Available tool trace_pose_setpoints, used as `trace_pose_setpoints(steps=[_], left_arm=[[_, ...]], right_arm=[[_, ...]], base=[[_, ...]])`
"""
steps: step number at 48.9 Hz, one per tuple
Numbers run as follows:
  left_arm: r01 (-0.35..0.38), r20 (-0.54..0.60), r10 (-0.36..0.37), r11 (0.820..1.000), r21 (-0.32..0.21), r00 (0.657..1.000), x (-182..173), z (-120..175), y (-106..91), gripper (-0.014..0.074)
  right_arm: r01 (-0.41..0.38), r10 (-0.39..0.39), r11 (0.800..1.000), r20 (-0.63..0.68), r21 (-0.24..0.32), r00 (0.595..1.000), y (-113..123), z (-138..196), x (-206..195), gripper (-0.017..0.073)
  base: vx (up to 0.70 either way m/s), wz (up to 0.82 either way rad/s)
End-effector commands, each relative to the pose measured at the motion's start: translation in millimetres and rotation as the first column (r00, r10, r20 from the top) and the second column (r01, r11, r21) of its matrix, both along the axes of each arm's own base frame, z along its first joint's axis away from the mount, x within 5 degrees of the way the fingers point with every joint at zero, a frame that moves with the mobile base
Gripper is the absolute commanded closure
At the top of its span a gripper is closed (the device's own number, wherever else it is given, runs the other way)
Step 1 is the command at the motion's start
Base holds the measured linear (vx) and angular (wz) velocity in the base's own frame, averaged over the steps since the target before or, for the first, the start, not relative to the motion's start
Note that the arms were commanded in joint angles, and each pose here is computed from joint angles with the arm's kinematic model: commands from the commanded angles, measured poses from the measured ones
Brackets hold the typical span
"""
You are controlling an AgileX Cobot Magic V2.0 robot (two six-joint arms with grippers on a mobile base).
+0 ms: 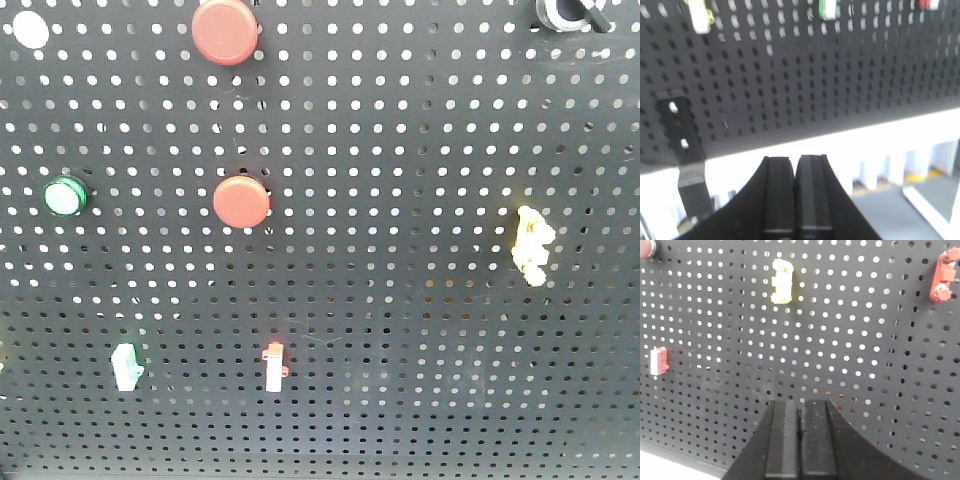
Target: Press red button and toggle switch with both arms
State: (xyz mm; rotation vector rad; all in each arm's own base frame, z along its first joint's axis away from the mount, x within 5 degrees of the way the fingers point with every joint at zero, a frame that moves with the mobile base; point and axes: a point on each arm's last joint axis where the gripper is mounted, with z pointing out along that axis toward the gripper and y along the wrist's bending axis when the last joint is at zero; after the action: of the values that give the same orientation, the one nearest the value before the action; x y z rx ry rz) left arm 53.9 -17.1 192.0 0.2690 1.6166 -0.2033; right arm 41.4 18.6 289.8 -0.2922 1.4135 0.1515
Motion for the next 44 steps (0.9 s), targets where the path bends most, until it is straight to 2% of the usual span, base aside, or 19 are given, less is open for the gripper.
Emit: trace_pose_setpoints(steps=[1, 35, 39, 41, 44], left_arm=[[-0.012, 0.071, 0.014, 0.999, -0.033, 0.997, 1, -2, 1.0, 0.0591], [-0.012, 0.071, 0.014, 0.999, -0.033, 0.997, 1, -2, 1.0, 0.0591], [-0.012, 0.071, 0.014, 0.999, -0.033, 0.997, 1, -2, 1.0, 0.0591], [-0.012, 0.071, 0.014, 0.999, -0.033, 0.997, 1, -2, 1.0, 0.0591], [-0.012, 0.071, 0.014, 0.999, -0.033, 0.997, 1, -2, 1.0, 0.0591]], right_arm=[[0.040, -0.042, 0.999, 0.059, 0.026, 0.997, -4, 13, 0, 0.0562], [0.040, -0.042, 0.999, 0.059, 0.025, 0.997, -4, 13, 0, 0.0562], [0.055, -0.054, 0.998, 0.051, -0.013, 0.997, -4, 8, 2, 0.0562], [0.058, -0.058, 0.998, 0.027, -0.009, 0.998, -4, 3, 4, 0.0562], [0.073, -0.072, 0.997, -0.028, 0.026, 0.997, -5, -9, 8, 0.0562]], base=[[0.00, 0.00], [0.00, 0.00], [0.00, 0.00], [0.00, 0.00], [0.00, 0.00]])
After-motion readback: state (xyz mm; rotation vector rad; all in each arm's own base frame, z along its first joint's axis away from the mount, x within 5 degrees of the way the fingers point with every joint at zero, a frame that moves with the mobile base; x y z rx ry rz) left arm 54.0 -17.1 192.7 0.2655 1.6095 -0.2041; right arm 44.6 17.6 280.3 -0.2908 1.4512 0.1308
